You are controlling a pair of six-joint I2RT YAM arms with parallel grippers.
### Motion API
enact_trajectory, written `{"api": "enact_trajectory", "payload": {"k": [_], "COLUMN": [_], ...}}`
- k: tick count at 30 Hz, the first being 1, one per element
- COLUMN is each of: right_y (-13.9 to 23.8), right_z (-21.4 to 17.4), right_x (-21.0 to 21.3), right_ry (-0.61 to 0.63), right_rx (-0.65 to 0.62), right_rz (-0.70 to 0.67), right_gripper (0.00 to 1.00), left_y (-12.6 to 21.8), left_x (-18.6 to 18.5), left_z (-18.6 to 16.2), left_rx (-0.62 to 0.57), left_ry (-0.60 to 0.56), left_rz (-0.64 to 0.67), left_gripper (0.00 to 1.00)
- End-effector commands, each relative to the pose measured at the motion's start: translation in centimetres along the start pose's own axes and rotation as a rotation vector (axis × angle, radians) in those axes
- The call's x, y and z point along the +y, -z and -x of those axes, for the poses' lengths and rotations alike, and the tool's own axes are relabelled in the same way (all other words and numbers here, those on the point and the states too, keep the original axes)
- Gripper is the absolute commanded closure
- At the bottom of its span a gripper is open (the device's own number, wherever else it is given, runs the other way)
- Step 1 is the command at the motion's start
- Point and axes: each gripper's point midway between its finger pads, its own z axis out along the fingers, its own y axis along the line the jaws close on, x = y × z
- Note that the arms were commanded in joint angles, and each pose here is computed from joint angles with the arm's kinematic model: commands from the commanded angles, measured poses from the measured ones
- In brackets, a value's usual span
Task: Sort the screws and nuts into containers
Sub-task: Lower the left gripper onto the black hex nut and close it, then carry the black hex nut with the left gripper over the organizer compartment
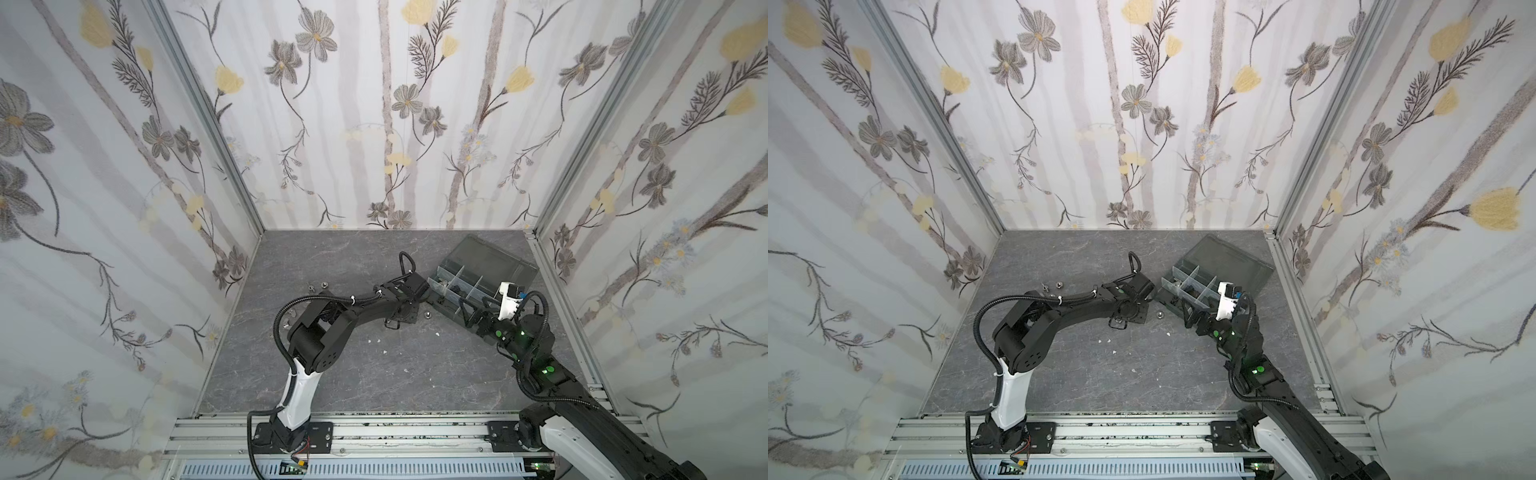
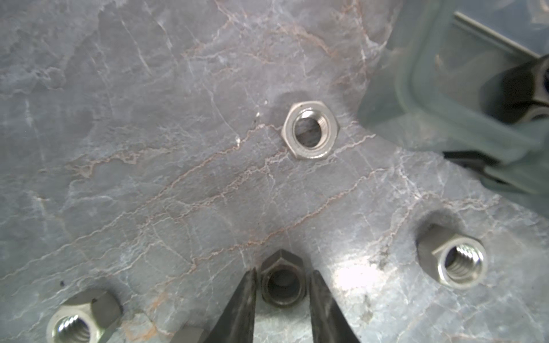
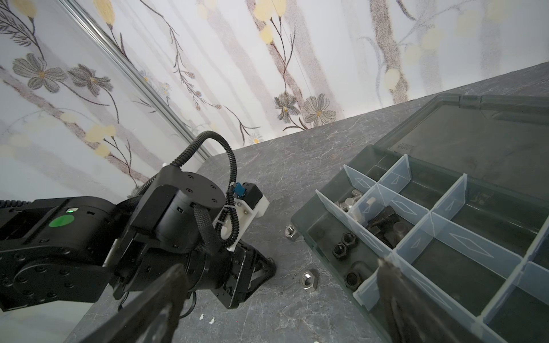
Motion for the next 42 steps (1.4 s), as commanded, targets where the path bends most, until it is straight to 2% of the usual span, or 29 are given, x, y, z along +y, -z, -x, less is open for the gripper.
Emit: {"api": "enact_trajectory", "payload": {"k": [1, 6, 12, 26, 35, 42], "right_y": [0.1, 0.2, 0.3, 0.3, 0.4, 0.5], "right_z": [0.8, 0.9, 1.0, 0.9, 0.8, 1.0], "right_x": [0.2, 0.1, 0.1, 0.1, 0.0, 0.1], "right_ry": [-0.003, -0.004, -0.007, -0.01, -0.018, -0.02], "right_rx": [-0.034, -0.041, -0.048, -0.055, -0.057, -0.065], "right_rz": [0.008, 0.001, 0.0, 0.005, 0.006, 0.01], "right_gripper": [0.0, 0.0, 0.0, 0.0, 0.01, 0.01], "left_y": [-0.3, -0.2, 0.9, 5.5, 5.4, 3.8], "left_x": [0.0, -0.2, -0.5, -3.9, -6.3, -7.4], "left_z": [0.1, 0.1, 0.9, 5.1, 7.7, 8.6], "left_rx": [0.0, 0.003, -0.022, -0.121, -0.14, -0.131], "left_ry": [0.008, -0.006, -0.005, -0.013, -0.035, -0.046], "left_rz": [0.006, 0.004, -0.002, -0.096, -0.129, -0.134], "left_gripper": [0.71, 0.82, 0.85, 0.86, 0.86, 0.86]}}
